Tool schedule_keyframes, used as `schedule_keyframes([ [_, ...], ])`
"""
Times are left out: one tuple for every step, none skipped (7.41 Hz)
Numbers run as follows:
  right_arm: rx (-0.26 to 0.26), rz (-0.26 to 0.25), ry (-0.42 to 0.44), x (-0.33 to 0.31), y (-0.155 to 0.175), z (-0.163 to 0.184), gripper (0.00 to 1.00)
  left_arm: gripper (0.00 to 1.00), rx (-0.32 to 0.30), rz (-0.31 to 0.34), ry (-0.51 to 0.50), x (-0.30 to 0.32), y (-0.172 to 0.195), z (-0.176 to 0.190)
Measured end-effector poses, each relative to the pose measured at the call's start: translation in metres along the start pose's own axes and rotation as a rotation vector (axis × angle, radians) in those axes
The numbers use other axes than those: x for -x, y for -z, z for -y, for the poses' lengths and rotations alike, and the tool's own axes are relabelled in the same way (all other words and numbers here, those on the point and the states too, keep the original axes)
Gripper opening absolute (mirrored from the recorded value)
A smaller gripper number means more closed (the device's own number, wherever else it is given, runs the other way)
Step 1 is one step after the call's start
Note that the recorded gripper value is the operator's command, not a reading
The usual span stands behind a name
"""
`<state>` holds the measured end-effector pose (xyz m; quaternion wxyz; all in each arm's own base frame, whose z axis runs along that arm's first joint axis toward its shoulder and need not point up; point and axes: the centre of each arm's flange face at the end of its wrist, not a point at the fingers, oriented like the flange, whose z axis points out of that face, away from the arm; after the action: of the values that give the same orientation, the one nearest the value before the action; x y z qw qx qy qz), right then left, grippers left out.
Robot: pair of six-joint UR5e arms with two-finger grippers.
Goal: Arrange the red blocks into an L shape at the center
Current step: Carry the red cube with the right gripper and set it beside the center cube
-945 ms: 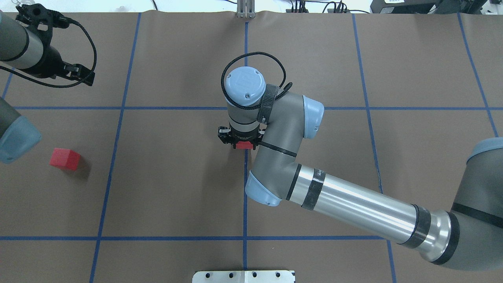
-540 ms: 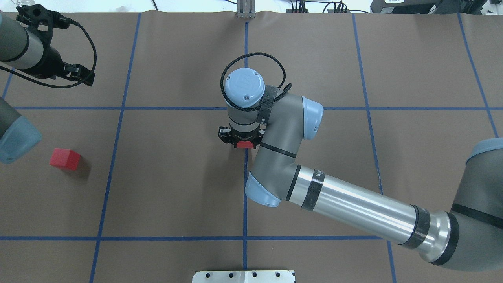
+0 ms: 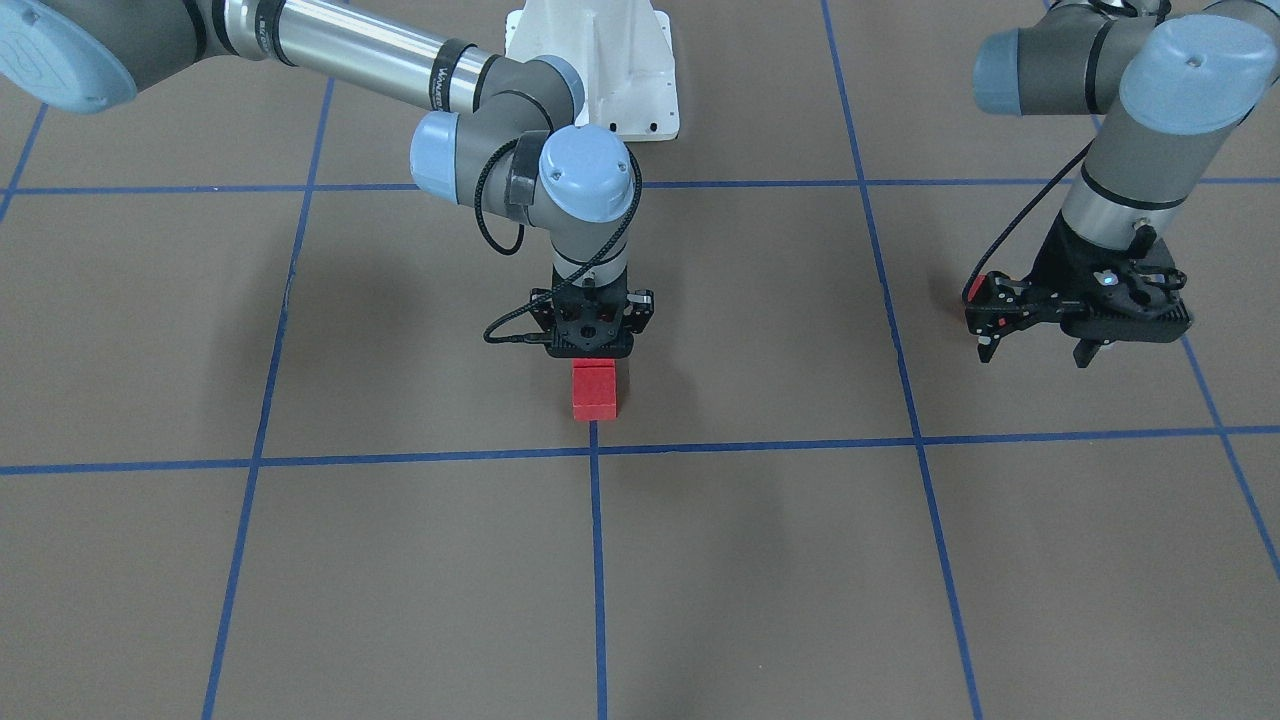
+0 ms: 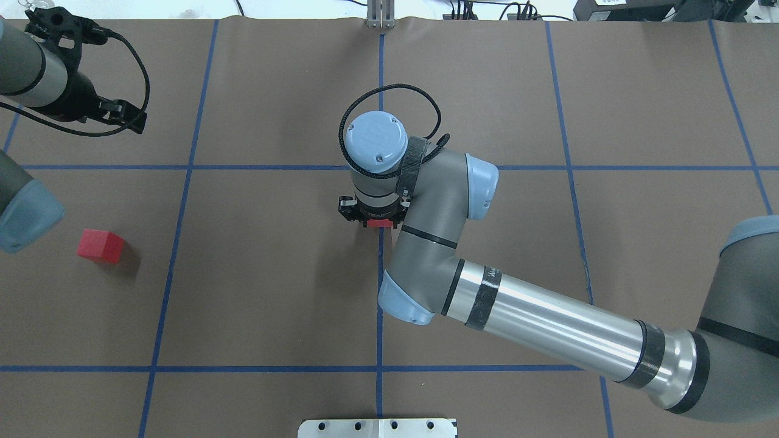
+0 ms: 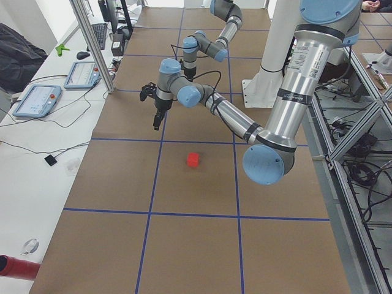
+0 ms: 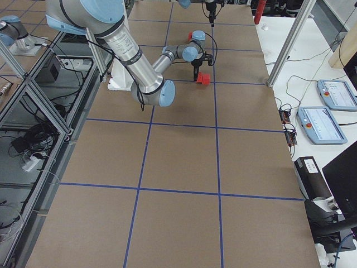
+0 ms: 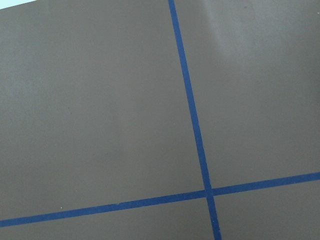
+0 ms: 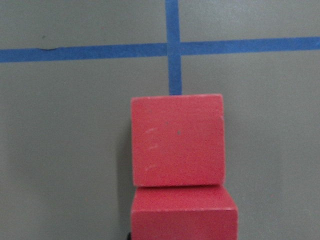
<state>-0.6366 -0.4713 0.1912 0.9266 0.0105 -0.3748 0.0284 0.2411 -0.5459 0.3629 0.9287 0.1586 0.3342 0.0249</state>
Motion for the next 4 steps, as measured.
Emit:
schedule_keyframes([
  [-0.004,0.0,0.001,0.0003,0.0001,0.0001,0.97,1.0,0.001,0.001,0.001,0.0007,-0.0004,-0.0004],
  [-0.005,0.0,0.002,0.0007,0.0002,-0.0001,0.97,1.0,0.001,0.002,0.001,0.0012,-0.0006,-0.0006],
  [-0.006,0.002,0.003,0.001,0.0006,-0.0001,0.98,1.0,0.001,0.002,0.0,0.0015,-0.0005,-0.0006],
  [-0.008,0.006,0.004,0.002,0.0031,0.0002,0.98,1.0,0.001,0.002,0.001,0.0026,-0.0007,-0.0012],
])
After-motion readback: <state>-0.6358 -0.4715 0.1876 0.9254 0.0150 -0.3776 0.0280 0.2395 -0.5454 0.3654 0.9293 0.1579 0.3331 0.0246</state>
